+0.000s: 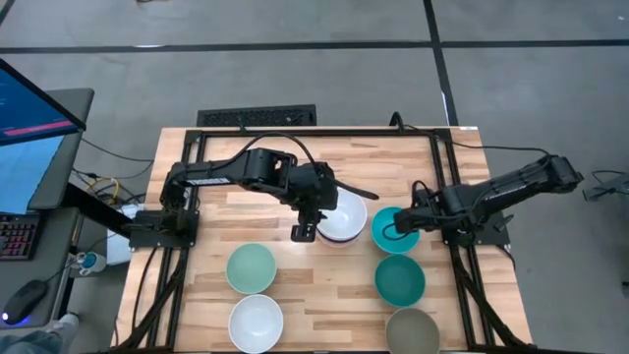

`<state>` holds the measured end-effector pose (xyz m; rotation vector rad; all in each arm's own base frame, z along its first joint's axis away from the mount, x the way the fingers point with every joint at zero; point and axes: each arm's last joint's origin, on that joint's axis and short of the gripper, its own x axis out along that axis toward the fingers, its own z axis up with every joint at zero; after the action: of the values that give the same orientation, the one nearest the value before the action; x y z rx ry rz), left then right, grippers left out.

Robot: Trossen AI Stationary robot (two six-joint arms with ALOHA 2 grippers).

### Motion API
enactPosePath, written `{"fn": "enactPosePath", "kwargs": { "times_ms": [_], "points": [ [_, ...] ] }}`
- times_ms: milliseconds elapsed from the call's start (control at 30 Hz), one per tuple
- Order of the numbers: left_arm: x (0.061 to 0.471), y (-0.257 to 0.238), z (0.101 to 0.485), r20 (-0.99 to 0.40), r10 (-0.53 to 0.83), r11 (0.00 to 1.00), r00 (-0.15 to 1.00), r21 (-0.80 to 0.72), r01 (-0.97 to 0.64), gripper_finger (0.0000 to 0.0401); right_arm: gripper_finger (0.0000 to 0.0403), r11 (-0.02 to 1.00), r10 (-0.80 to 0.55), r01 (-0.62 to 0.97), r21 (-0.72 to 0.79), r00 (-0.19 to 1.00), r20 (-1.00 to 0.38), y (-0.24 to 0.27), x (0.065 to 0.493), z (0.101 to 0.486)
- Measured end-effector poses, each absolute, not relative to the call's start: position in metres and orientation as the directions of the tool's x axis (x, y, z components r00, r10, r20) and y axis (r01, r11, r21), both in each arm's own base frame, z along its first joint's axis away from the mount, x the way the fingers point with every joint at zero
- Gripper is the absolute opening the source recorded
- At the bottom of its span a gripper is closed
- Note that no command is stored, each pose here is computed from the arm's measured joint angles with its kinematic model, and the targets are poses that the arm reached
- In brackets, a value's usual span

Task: Nest bowls inside each other
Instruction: Stack the light blue bowl on the white bowl

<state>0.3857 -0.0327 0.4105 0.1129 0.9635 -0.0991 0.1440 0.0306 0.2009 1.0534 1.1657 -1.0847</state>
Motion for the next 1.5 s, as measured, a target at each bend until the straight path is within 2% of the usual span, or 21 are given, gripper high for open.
{"fn": "enactPosePath", "kwargs": {
  "times_ms": [267,400,500,667,733,833,967,1100,1200,1300,1367,1500],
  "points": [
    [0.386,-0.031,0.41,-0.822,0.007,0.989,0.569,0.091,0.118,0.01,0.0219,0.145,-0.054,0.985,0.095,0.103,-0.993,0.035,0.144,0.187],
    [0.386,-0.031,0.41,-0.821,0.02,0.988,0.57,0.102,0.113,0.01,0.0195,0.113,-0.051,0.991,0.074,0.08,-0.995,0.038,0.139,0.18],
    [0.386,-0.03,0.41,-0.822,0.02,0.988,0.57,0.103,0.113,0.01,0.0153,0.11,-0.05,0.991,0.077,0.083,-0.995,0.04,0.139,0.181],
    [0.386,-0.029,0.41,-0.822,0.023,0.988,0.569,0.105,0.111,0.01,0.0039,0.102,-0.053,0.992,0.079,0.085,-0.995,0.039,0.14,0.183],
    [0.386,-0.028,0.41,-0.826,0.025,0.989,0.564,0.104,0.109,0.01,0.0016,0.111,-0.06,0.99,0.088,0.095,-0.994,0.038,0.142,0.192],
    [0.385,-0.026,0.409,-0.83,0.028,0.989,0.558,0.103,0.104,0.01,0.0022,0.111,-0.082,0.993,0.04,0.049,-0.995,0.034,0.14,0.212],
    [0.386,-0.026,0.409,-0.831,0.028,0.991,0.556,0.097,0.095,0.01,0.0012,0.119,-0.114,0.989,0.088,0.102,-0.988,0.025,0.128,0.264],
    [0.387,-0.026,0.395,-0.866,0.033,0.99,0.499,0.095,0.1,0.01,0.0015,0.066,-0.165,0.958,0.278,0.285,-0.944,0.014,0.098,0.335],
    [0.387,-0.027,0.381,-0.894,0.061,0.987,0.443,0.122,0.109,0.01,0.0018,0.046,-0.212,0.899,0.435,0.434,-0.876,0.01,0.091,0.371],
    [0.384,-0.034,0.375,-0.897,0.057,0.98,0.438,0.133,0.146,0.01,0.0011,0.106,-0.248,0.896,0.431,0.444,-0.861,0.014,0.115,0.383],
    [0.371,-0.042,0.387,-0.866,0.047,0.976,0.497,0.145,0.161,0.01,0.0013,0.161,-0.25,0.886,0.435,0.463,-0.85,0.018,0.142,0.385],
    [0.33,-0.045,0.412,-0.787,0.098,0.977,0.609,0.192,0.09,0.01,0.0036,0.25,-0.226,0.834,0.492,0.544,-0.808,0.019,0.192,0.393]
  ]
}}
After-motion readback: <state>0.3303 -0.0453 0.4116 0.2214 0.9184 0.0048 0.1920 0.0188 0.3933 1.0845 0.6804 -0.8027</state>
